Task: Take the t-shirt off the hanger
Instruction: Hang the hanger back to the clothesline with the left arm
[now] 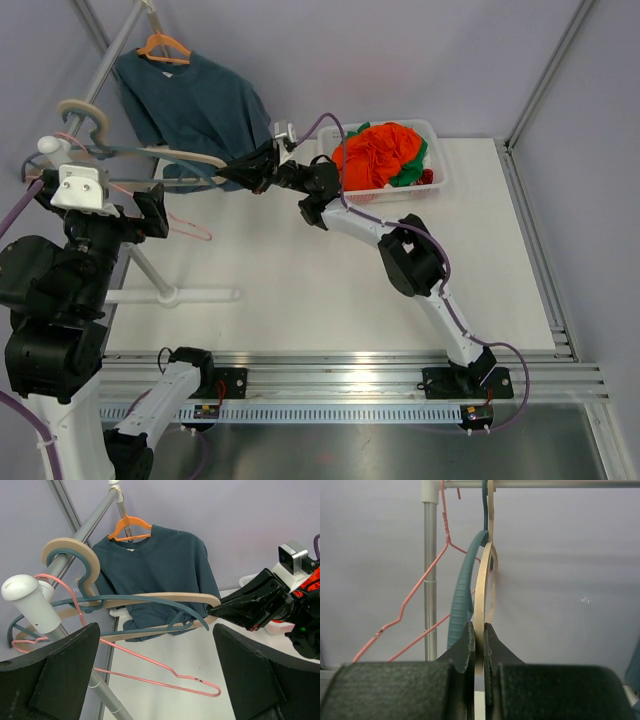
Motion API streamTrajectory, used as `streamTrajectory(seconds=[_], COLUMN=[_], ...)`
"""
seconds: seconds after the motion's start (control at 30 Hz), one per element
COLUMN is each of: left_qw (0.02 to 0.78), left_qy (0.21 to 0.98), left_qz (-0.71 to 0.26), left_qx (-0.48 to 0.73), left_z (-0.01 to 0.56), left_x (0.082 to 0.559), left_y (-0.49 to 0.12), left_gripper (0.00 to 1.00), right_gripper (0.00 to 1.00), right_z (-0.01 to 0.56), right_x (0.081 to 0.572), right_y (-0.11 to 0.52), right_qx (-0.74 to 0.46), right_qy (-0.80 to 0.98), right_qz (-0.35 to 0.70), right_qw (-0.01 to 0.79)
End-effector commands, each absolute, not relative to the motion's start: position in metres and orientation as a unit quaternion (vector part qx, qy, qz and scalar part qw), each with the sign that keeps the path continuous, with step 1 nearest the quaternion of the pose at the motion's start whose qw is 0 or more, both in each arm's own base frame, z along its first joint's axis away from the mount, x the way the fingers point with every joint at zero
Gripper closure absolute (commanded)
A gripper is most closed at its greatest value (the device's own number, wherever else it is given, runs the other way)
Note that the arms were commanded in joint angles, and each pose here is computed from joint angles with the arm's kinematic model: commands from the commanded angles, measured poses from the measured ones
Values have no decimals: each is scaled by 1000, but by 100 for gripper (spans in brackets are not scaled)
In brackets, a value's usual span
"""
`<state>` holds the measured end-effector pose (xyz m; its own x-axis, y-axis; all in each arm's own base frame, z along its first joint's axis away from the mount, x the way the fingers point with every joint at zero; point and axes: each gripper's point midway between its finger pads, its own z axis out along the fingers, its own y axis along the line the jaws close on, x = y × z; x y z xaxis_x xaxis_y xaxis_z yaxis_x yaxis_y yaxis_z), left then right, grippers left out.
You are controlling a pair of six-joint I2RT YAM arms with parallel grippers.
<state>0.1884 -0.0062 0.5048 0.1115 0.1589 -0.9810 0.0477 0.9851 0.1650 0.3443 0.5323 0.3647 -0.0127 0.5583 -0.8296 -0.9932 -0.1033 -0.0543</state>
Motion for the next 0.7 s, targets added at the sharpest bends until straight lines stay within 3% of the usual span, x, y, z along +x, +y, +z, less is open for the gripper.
streamTrajectory(seconds=[0.0, 0.5, 0.67], left_qw=[743, 726, 722], left_qy=[665, 684, 688], left_qz=[36, 16, 14], left_qx=[66, 64, 62], left_z=[512, 505, 504], left_x=[193, 220, 226], left_y=[-5, -14, -15], left_gripper=[1, 1, 1], right_gripper=[100, 96, 78], right_z=[389, 374, 373], right_x=[275, 225, 222], right_y=[541, 553, 553], right_qx=[-420, -409, -409], right_qy=[235, 237, 238], right_qz=[655, 643, 643], right_qw=[582, 603, 602])
